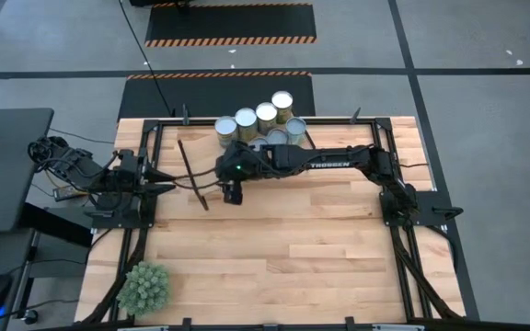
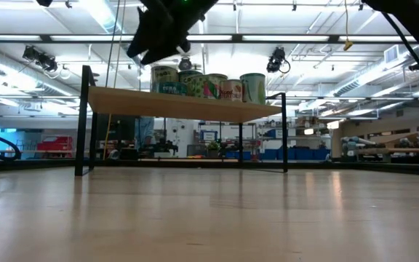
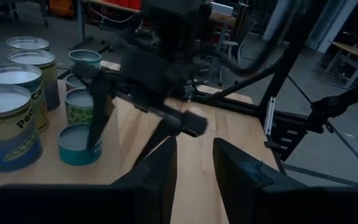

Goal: Pick and place cans onto a shelf
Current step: Put the canned tuna on the shelf

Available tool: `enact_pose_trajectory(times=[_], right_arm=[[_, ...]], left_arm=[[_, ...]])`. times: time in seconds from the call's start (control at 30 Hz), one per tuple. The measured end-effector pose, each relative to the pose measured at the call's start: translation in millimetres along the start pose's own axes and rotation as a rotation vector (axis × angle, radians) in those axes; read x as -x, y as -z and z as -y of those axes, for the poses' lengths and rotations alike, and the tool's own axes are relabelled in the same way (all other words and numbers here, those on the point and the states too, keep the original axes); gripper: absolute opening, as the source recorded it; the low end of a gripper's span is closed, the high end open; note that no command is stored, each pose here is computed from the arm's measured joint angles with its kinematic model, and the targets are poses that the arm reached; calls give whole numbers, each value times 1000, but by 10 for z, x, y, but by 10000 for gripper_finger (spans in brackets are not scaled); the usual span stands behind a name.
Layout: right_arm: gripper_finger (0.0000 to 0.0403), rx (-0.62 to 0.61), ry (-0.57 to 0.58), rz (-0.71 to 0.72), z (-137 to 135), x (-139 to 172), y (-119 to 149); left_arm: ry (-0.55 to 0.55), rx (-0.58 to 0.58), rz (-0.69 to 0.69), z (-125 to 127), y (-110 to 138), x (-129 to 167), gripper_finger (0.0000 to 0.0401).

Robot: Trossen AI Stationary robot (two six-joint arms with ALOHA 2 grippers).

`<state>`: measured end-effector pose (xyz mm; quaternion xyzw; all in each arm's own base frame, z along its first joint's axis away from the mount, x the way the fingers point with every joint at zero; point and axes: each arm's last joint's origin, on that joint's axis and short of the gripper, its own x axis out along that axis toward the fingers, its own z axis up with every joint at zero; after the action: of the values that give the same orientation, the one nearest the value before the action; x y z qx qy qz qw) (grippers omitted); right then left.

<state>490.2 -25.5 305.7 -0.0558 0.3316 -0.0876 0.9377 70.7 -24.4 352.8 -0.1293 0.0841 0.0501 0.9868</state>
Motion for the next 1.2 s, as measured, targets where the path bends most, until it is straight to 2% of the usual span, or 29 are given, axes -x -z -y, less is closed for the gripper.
enact_pose_trajectory(times=[0.1, 0.33, 0.57, 1.2], right_arm=[[286, -56, 8, -36, 82, -84, 68], [285, -93, 21, -83, 182, -92, 120], [282, -92, 24, -129, 202, -91, 166], [281, -87, 59, -128, 205, -62, 133]], left_arm=[[0, 3, 0, 0, 0, 0, 111], [0, 18, 0, 0, 0, 0, 111], [0, 17, 0, 0, 0, 0, 111], [1, 21, 0, 0, 0, 0, 111]])
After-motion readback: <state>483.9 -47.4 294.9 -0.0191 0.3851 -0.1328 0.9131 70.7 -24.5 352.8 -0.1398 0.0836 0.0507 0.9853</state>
